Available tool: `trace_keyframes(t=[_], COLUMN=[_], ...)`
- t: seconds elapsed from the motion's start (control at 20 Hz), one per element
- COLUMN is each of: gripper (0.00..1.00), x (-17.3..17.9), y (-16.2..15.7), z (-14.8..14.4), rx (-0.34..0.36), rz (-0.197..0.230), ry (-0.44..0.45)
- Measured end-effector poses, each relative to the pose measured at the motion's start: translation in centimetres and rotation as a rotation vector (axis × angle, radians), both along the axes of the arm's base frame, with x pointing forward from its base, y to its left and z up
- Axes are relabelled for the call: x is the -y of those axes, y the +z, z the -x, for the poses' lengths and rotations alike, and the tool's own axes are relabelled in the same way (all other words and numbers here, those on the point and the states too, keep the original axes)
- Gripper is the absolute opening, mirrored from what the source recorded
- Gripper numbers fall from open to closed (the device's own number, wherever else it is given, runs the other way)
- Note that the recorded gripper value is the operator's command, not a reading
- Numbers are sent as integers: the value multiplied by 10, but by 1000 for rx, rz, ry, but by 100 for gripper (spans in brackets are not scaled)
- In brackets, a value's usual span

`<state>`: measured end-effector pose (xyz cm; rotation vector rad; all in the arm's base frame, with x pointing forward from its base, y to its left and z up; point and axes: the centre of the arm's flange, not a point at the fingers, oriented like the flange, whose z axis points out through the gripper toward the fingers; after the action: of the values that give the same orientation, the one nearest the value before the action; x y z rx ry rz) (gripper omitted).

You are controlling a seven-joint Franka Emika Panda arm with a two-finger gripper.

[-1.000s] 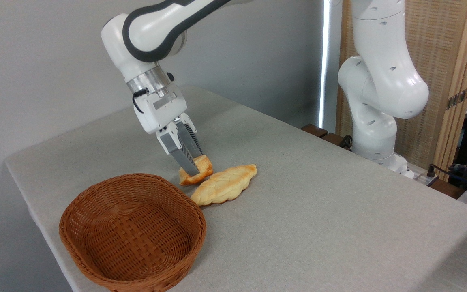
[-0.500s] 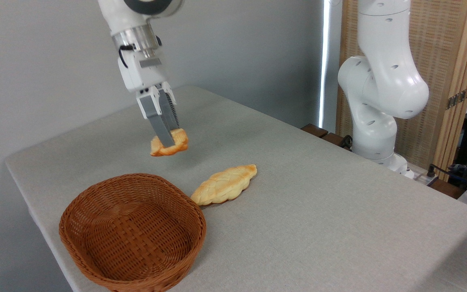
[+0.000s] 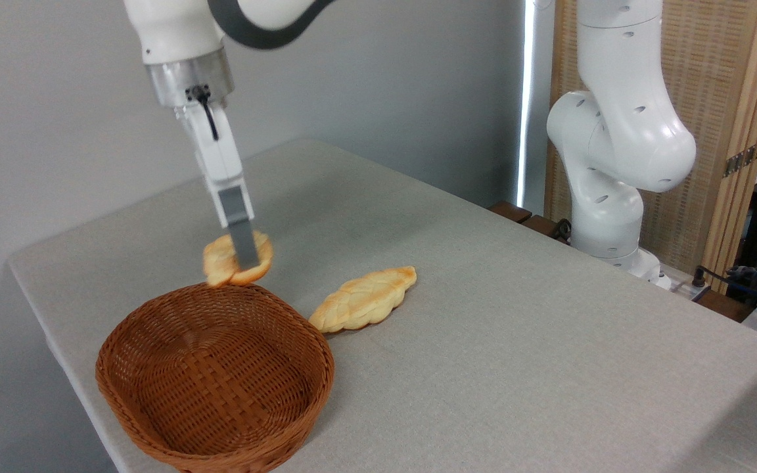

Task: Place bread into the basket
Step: 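Lift the round roll and carry it over the wicker basket, then lower the roll into the basket and open the gripper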

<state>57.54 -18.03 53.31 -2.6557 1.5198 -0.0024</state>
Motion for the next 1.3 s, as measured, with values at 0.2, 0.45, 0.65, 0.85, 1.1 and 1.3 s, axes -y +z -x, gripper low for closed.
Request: trace_keyframes(t=[0.2,0.45,0.65,0.85,1.1,1.3], gripper=[90,100,100,100,100,100], x=[7,9,10,10,13,13], y=[-26,-59,-69,-66,-62,-53], z=[-25,-42,-45,-46,-45,-45], rx=[70,82,70,75,82,97], rz=[41,56,54,56,59,63], ry=[83,109,109,109,104,110])
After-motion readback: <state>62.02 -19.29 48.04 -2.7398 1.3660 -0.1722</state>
